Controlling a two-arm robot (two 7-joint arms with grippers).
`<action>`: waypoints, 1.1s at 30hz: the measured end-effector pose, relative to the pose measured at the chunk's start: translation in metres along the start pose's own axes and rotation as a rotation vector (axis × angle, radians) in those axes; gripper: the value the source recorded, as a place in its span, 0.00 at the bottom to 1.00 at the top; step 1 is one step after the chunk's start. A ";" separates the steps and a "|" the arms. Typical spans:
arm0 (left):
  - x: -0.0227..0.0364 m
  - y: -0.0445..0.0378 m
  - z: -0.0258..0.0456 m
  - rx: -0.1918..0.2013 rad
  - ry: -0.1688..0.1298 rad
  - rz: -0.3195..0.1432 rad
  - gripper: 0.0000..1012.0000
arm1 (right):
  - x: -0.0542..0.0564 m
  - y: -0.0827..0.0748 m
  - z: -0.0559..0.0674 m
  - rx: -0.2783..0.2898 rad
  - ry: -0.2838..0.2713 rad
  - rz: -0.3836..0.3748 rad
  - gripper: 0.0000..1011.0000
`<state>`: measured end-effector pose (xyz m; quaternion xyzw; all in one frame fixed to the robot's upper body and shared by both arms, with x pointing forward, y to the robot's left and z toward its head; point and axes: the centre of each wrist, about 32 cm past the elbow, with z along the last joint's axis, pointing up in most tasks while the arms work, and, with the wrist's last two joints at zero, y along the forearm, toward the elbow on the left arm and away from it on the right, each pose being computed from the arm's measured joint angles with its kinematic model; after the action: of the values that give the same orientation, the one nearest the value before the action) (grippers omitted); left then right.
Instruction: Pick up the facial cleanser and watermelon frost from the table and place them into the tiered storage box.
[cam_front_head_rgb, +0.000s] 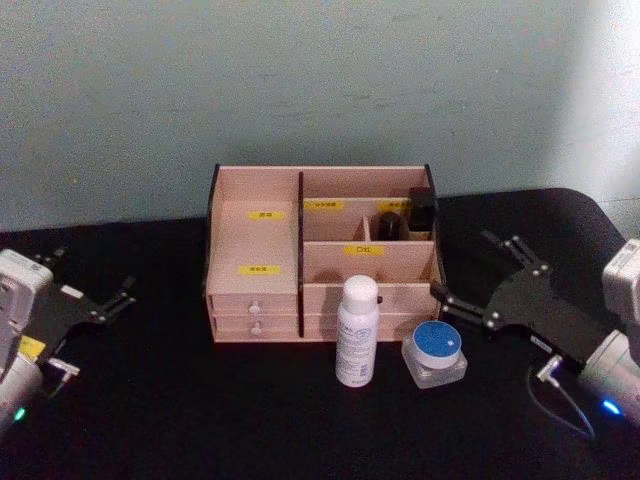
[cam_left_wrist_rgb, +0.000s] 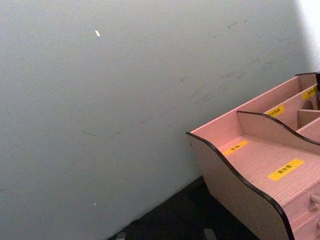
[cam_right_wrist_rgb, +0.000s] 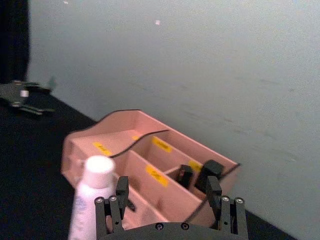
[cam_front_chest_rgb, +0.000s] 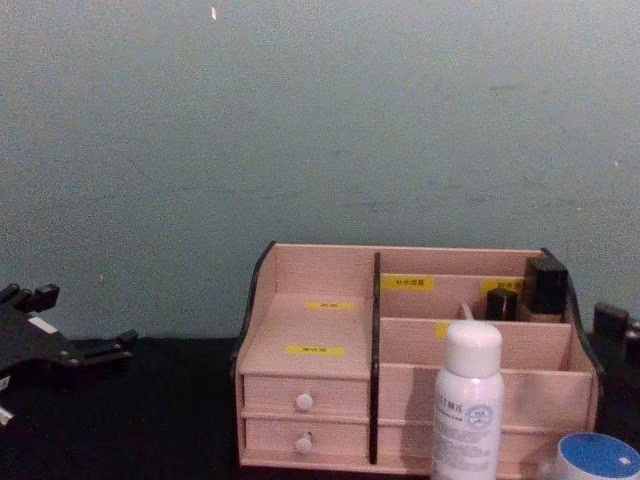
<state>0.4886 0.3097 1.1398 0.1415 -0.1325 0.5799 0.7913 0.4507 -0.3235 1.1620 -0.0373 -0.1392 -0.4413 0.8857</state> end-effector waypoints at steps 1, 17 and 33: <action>0.0000 0.0000 0.0000 0.000 0.000 0.000 0.99 | 0.000 -0.001 0.000 0.001 0.000 0.010 0.99; 0.0000 0.0000 0.0000 0.000 0.000 0.000 0.99 | -0.011 -0.007 -0.006 -0.063 0.027 0.181 0.99; 0.0000 0.0000 0.0000 0.000 0.000 0.000 0.99 | -0.016 0.014 -0.019 -0.116 0.079 0.216 0.99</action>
<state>0.4886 0.3097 1.1398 0.1415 -0.1325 0.5799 0.7913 0.4570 -0.3059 1.1396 -0.0860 -0.0734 -0.3517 0.9292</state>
